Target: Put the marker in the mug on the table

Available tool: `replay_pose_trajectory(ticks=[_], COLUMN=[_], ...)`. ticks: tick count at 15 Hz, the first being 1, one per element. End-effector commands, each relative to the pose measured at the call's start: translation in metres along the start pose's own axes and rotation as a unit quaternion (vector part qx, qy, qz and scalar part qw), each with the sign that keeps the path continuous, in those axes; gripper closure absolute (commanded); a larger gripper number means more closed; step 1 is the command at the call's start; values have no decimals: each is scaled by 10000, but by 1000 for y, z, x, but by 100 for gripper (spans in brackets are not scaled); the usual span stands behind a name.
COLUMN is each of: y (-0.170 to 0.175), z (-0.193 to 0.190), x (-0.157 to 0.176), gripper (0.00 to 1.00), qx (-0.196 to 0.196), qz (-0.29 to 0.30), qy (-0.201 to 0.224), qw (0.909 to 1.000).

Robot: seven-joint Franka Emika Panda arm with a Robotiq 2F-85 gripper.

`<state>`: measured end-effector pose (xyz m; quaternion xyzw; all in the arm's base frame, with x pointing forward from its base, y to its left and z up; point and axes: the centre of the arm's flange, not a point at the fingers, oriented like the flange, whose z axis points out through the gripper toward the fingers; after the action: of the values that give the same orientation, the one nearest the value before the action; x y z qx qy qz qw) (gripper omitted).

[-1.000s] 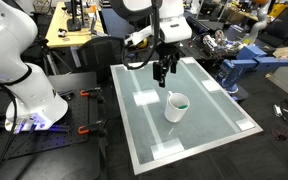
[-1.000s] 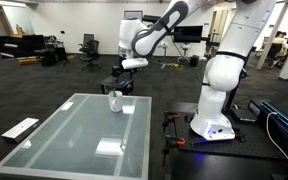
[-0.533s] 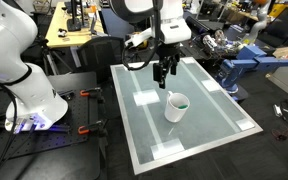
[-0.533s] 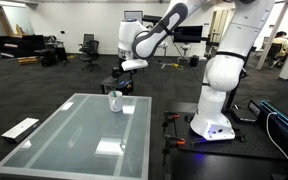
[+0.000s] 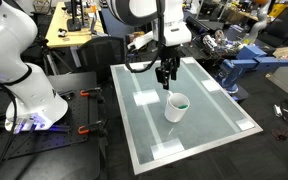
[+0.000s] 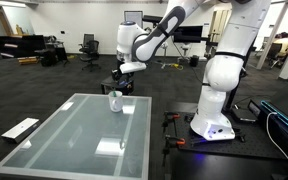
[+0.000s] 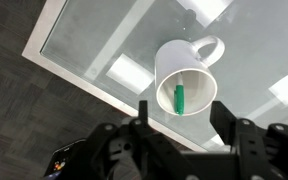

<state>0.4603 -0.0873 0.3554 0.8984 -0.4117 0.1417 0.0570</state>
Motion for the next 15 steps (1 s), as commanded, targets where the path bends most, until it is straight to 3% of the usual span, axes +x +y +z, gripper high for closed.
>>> replay_pose_trajectory(ticks=[1,7,15], y=[-11,-16,-23], z=[13,32,58], x=[3,9,29], gripper=[41,41,52], qx=[67,122,112], qz=[-27,-85,21], qy=[109,98,32], qw=[9999,9998,9999])
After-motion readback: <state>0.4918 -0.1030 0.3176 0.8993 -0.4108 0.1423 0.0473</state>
